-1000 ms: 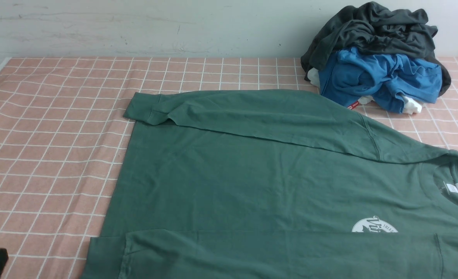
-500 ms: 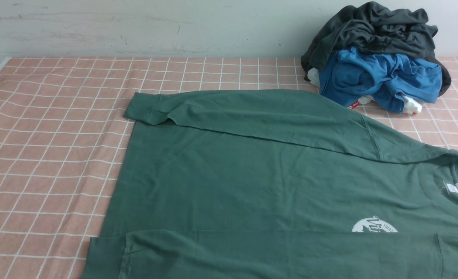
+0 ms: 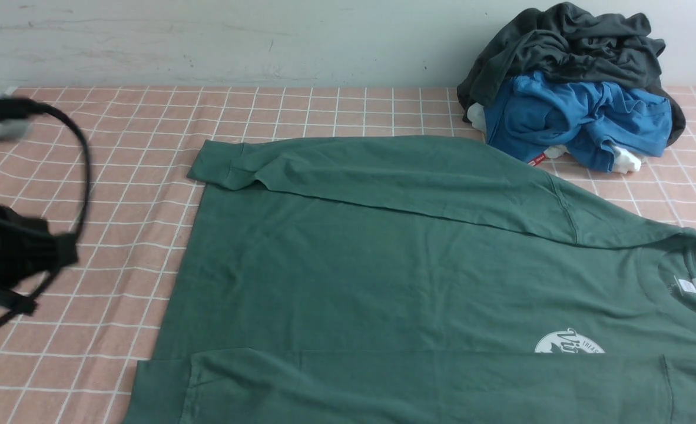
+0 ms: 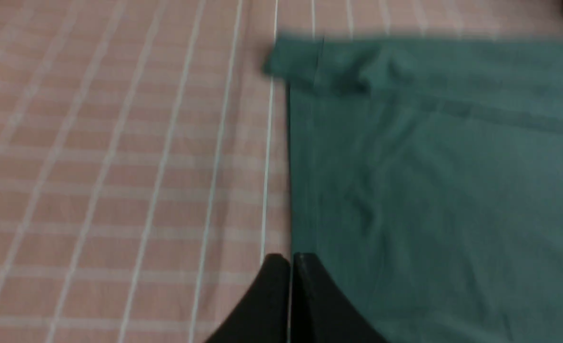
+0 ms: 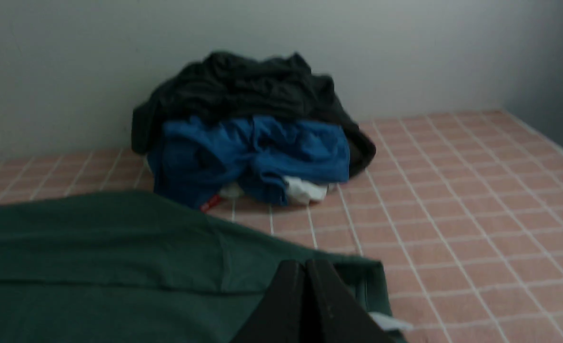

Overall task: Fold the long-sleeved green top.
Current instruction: Use the left arm to clamp the cuff closest to it

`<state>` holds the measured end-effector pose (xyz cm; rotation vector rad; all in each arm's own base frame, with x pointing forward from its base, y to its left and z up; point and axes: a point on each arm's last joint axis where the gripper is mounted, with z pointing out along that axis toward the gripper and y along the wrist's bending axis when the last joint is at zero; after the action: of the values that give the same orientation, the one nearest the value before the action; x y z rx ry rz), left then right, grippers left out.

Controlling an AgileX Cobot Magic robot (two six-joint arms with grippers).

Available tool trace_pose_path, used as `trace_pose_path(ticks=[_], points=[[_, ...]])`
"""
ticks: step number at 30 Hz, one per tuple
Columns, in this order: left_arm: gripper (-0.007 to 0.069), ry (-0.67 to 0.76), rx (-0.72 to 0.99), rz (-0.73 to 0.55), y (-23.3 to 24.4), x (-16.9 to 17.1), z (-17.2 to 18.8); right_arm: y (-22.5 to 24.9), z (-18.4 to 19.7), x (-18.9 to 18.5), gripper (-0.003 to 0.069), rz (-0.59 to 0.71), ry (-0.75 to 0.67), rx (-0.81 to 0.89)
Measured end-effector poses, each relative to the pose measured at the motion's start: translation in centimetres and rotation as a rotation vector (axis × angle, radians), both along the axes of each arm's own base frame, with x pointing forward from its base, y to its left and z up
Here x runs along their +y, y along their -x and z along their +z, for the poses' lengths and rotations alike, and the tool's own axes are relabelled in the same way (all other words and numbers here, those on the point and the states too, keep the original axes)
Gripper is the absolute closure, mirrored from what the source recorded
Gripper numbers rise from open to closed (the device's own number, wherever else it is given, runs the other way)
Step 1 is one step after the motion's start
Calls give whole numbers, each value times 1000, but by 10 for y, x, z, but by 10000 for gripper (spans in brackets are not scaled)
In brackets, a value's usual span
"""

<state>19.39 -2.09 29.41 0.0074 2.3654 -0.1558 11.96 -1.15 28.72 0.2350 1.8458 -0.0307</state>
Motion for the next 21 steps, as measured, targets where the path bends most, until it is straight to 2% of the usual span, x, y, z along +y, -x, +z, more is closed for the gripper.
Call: trace_pose_path(ticks=[2, 3, 5, 9, 14, 21], points=[[625, 2, 102, -25, -6, -3, -12, -5, -7, 4, 673, 17, -13, 90], [615, 10, 225, -62, -16, -7, -31, -11, -20, 10, 673, 48, 3, 241], [582, 31, 350, -106, -31, -12, -56, -18, -40, 23, 673, 137, 52, 471], [495, 39, 455, -151, -48, -17, -84, -29, -61, 43, 673, 302, 136, 729], [398, 31, 490, -148, -65, -17, -104, -46, -69, 61, 673, 435, 122, 819], [376, 39, 542, -78, -74, -16, -127, -56, -63, 72, 673, 518, 100, 772]])
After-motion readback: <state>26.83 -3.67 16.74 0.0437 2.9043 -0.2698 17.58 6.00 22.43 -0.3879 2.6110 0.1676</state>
